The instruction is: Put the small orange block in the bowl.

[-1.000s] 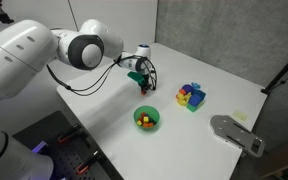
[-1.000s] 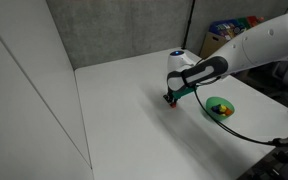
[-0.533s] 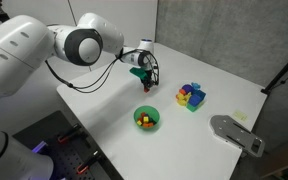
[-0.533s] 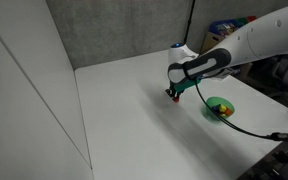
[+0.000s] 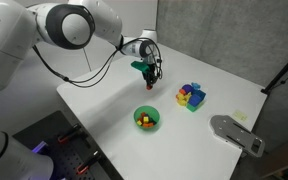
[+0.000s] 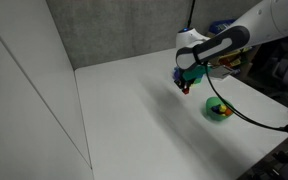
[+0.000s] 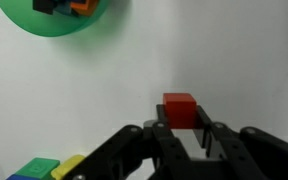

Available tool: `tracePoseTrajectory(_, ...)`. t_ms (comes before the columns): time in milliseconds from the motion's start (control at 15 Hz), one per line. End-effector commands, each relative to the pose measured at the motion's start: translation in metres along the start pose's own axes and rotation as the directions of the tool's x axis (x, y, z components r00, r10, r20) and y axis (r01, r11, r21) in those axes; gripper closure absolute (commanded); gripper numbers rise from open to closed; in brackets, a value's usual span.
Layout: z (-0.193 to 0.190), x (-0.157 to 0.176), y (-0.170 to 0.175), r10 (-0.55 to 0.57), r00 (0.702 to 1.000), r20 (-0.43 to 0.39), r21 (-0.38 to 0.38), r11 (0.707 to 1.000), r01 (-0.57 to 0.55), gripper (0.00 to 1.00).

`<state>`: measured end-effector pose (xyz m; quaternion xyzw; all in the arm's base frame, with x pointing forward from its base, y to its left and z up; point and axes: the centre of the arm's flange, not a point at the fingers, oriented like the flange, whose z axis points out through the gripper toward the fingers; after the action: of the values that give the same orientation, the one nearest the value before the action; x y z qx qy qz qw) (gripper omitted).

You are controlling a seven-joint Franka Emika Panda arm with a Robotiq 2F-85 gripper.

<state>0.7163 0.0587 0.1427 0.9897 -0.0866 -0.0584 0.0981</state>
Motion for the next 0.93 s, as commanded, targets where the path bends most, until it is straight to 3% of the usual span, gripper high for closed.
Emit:
tracePoseTrajectory(0, -0.025, -0.05, 0.041, 0.046, 0.999, 0.015, -0.047, 0.998, -0.045, 0.9)
tracePoseTrajectory(400, -0.032, -0.093, 0.095, 0.11, 0.992, 0.063, -0.097, 0.99, -0.103, 0.9)
tracePoseTrajectory(800, 0.0, -0.122, 0.133, 0.165, 0.982, 0.094, -0.135, 0.979, -0.152, 0.89)
tracePoseTrajectory(867, 0.006, -0.125, 0.136, 0.168, 0.981, 0.099, -0.141, 0.978, -0.154, 0.73)
